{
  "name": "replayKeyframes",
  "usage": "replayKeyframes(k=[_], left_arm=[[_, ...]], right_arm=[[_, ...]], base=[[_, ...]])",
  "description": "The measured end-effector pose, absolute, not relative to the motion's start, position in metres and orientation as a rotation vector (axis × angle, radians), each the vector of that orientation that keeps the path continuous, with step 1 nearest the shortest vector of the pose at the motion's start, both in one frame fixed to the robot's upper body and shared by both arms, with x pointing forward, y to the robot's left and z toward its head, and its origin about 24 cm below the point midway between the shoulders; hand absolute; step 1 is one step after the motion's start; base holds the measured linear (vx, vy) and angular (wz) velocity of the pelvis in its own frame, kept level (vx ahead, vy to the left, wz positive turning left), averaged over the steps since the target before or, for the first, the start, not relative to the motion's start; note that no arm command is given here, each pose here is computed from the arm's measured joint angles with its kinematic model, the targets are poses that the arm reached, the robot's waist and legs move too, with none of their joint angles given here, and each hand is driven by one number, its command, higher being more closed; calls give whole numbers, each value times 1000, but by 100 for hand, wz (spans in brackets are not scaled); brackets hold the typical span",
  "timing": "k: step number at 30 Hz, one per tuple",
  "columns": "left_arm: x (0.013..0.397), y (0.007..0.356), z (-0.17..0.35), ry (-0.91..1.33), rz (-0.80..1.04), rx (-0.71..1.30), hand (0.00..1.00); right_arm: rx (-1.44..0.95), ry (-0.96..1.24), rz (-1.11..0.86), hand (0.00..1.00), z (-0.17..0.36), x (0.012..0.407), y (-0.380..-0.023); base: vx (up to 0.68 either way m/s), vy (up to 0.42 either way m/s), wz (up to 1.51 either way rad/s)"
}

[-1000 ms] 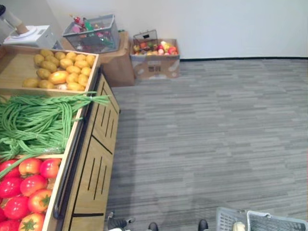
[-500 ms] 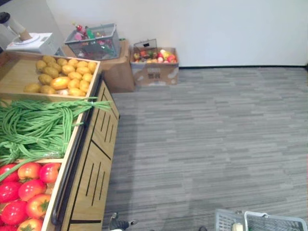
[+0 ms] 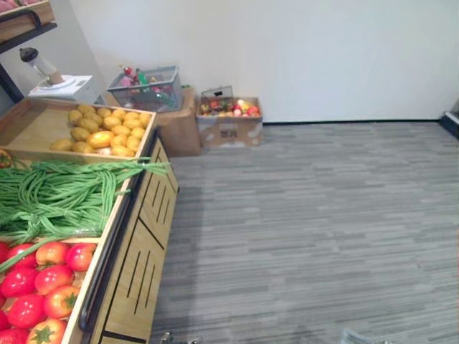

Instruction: Pick vegetable in the basket

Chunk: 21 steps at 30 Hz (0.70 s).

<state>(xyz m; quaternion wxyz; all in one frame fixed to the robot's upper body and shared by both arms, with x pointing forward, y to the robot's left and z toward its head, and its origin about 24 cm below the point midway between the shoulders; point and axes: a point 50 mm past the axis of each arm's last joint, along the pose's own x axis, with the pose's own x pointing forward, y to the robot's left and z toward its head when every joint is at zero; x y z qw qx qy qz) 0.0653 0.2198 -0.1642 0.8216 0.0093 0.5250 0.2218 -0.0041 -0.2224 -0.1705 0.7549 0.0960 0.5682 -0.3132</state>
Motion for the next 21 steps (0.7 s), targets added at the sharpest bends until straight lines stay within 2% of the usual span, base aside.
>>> replayKeyframes(k=[21], left_arm=[[66,215,-166,1132,388,57,0]], right_arm=[[195,1274,-604,100,-174,-2,-207]], base=[[10,-16,-4]])
